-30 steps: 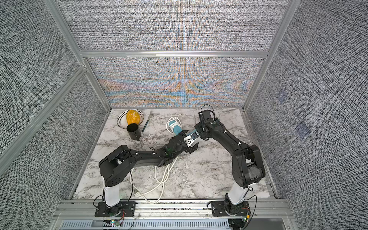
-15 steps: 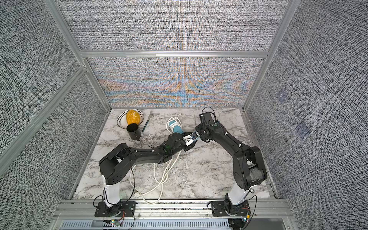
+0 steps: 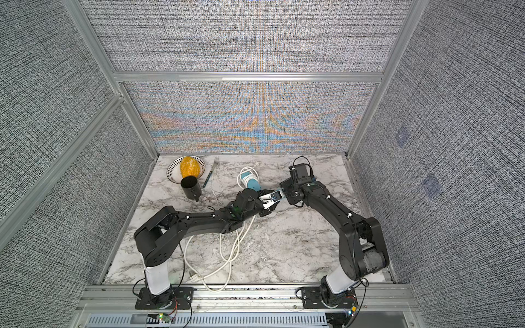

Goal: Wrap the cord around the power strip
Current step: Pick up the power strip from the center of the board.

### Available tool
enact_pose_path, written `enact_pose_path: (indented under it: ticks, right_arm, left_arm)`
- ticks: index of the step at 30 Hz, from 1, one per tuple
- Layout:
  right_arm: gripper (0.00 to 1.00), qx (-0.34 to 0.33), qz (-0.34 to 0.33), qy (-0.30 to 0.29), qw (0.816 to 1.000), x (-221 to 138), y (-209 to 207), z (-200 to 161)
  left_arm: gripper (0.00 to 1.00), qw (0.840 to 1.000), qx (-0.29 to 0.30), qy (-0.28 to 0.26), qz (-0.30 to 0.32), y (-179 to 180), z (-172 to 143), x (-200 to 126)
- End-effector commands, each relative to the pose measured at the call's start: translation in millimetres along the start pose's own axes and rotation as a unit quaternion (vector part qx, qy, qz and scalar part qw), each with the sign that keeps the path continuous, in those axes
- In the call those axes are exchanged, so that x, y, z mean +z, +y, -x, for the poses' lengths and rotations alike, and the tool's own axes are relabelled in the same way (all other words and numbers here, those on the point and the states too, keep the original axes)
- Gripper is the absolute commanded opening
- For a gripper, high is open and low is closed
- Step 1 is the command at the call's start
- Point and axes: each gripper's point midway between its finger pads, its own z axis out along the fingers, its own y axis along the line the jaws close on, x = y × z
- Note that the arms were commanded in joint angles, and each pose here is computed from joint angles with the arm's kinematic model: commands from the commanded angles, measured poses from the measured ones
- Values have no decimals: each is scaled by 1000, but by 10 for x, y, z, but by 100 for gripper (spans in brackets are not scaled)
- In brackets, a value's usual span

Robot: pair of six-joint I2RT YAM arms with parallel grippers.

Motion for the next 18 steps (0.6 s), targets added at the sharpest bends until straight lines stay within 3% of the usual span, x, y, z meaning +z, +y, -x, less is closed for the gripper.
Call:
enact_pose_path:
  ticks: [1,4,6,7,9,11,14,17,18]
  right_arm:
    - [98,-61,36,-26,997,-135,66,160]
    - [98,-107,49,-42,992,-257,21,324]
    - [98,-178,67,-51,980,-320,32,422]
    - [98,-226,76,-59,969,-374,56,480]
    - [98,-361,105,-103,921,-521,187,570]
    - [98,-532,142,-124,825,-620,276,427]
    - [98,-722,195,-90,658,-732,187,-30]
    - [97,-802,257,-66,535,-836,55,-450]
    - [97,-815,263,-67,512,-841,44,-508]
  left_arm:
    - [0,999,12,4,-39,-83,0,-102]
    - [0,998,9,8,-64,-95,-19,-169]
    - [0,997,4,9,-78,-82,-35,-206]
    - [0,996,0,8,-93,-82,-28,-241]
    - [0,993,-7,7,-115,-50,-8,-321]
    - [0,988,-13,6,-153,-42,8,-436]
    - [0,979,-11,16,-204,-14,5,-610]
    - [0,968,1,26,-250,-12,31,-738]
    - [0,965,6,30,-260,-13,44,-760]
